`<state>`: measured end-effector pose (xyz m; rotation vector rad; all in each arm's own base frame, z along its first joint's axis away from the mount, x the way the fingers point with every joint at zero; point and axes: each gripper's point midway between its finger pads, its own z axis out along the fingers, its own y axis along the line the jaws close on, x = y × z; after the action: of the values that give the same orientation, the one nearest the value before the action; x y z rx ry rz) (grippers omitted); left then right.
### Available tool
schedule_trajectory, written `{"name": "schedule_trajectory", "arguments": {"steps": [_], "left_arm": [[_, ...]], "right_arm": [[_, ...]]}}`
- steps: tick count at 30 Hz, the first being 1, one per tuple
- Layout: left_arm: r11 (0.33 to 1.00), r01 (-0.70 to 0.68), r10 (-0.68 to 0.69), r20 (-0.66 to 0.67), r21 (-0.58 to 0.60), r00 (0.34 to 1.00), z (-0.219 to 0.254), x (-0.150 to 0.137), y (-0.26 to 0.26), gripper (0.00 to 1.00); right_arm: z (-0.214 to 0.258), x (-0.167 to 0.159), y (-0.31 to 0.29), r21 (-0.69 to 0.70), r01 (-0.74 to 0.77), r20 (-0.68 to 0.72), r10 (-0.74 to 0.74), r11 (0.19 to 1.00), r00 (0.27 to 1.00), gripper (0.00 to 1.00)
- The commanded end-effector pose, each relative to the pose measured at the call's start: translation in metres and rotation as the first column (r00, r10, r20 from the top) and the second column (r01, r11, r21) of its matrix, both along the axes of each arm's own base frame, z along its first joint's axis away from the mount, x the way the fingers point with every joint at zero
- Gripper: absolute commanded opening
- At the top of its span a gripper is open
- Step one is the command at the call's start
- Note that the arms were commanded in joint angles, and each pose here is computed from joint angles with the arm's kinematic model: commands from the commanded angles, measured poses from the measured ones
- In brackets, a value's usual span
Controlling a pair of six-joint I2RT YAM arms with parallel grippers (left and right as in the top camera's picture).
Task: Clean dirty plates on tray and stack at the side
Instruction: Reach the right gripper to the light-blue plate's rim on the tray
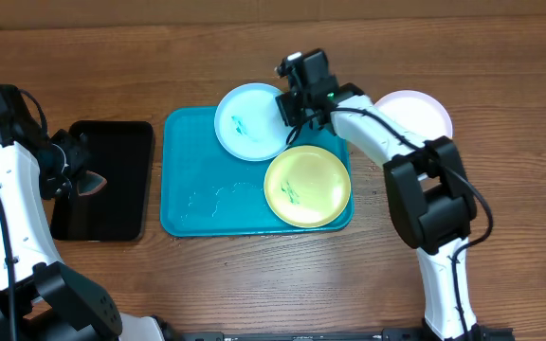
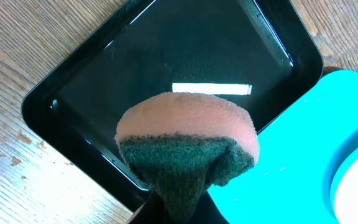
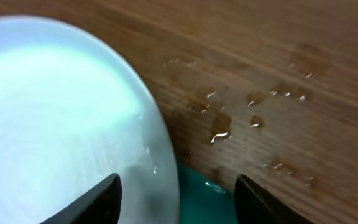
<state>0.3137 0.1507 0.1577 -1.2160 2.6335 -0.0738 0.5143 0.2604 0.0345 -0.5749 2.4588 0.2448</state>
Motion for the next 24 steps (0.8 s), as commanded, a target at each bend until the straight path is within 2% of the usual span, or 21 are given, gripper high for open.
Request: {"name": "schedule_trajectory", "arguments": {"steps": [1, 5, 10, 13, 18, 23, 24], "left_arm": [[1.0, -0.016, 0.017, 0.013, -0.011, 1.0, 0.002, 0.004, 0.0, 0.07], [1.0, -0.017, 0.017, 0.013, -0.012, 1.0, 0.001, 0.004, 0.0, 0.07], [1.0, -0.016, 0.017, 0.013, -0.012, 1.0, 0.001, 0.004, -0.001, 0.07], [1.0, -0.016, 0.016, 0.012, -0.012, 1.0, 0.001, 0.004, -0.001, 0.07], [1.0, -0.016, 0.016, 0.013, -0.011, 1.0, 0.001, 0.004, 0.0, 0.08], [1.0, -0.016, 0.016, 0.012, -0.012, 1.0, 0.001, 0.004, -0.001, 0.08], [1.0, -0.016, 0.016, 0.012, -0.012, 1.0, 0.001, 0.004, -0.001, 0.08]], "right_arm": [[0.001, 0.005, -0.001, -0.037, 0.003, 0.035, -0.002, 0.999, 0.999, 0.56], [-0.007, 0.002, 0.0, -0.045, -0.003, 0.016, 0.003, 0.999, 1.0, 0.42], [-0.006, -0.006, 0.015, -0.021, -0.042, 0.004, 0.042, 0.999, 0.999, 0.14], [-0.008, -0.019, 0.031, -0.009, -0.084, -0.018, 0.083, 0.996, 0.996, 0.07], [-0.015, -0.054, 0.064, -0.017, -0.163, -0.079, 0.161, 0.986, 0.984, 0.06], [-0.021, -0.089, 0.095, 0.004, -0.163, -0.142, 0.162, 0.987, 0.976, 0.07], [-0.02, -0.092, 0.099, 0.008, -0.165, -0.144, 0.165, 0.986, 0.976, 0.09]]}}
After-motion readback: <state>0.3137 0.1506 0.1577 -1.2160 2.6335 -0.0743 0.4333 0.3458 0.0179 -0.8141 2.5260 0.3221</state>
